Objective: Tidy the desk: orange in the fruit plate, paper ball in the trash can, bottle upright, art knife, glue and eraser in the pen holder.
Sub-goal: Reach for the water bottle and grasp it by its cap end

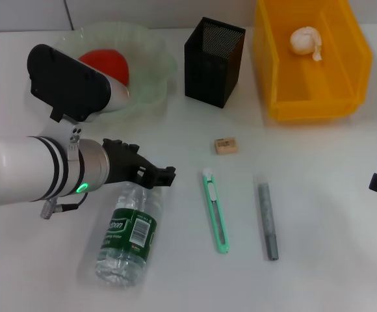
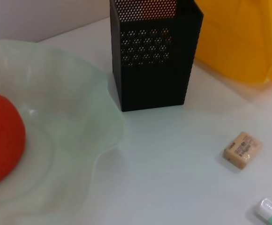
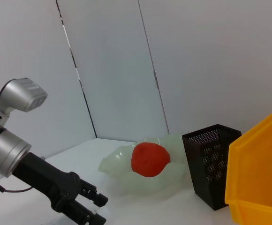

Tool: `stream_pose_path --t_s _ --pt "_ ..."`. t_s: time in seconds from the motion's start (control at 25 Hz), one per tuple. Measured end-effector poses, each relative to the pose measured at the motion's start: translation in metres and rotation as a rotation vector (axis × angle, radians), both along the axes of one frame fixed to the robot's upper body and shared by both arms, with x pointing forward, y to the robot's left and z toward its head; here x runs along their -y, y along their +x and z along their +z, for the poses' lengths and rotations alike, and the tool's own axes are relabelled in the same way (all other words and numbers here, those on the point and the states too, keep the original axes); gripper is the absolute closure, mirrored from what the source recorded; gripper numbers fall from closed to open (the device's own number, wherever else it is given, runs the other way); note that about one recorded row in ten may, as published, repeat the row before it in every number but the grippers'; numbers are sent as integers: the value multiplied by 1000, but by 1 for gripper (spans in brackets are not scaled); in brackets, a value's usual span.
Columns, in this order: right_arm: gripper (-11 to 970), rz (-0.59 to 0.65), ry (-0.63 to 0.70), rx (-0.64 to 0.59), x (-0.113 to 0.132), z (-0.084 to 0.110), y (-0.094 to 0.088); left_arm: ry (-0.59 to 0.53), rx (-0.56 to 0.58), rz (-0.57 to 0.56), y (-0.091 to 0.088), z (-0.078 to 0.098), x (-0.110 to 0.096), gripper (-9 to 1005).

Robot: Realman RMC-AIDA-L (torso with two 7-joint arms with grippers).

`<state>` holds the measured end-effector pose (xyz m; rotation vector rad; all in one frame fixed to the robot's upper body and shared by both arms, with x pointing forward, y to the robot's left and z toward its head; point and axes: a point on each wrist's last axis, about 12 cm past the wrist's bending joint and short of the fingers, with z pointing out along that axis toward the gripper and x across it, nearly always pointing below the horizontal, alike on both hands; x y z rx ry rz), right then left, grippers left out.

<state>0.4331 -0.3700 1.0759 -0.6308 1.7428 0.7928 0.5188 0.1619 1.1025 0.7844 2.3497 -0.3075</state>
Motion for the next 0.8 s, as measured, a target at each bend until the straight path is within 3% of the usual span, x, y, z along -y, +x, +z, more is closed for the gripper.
stream_pose_path --t_s 0.52,0.8 --pt "124 8 23 -8 -5 -3 2 0 -49 4 6 -11 1 268" --pt "123 17 27 -9 -5 -2 3 -7 -46 -5 6 -9 4 283"
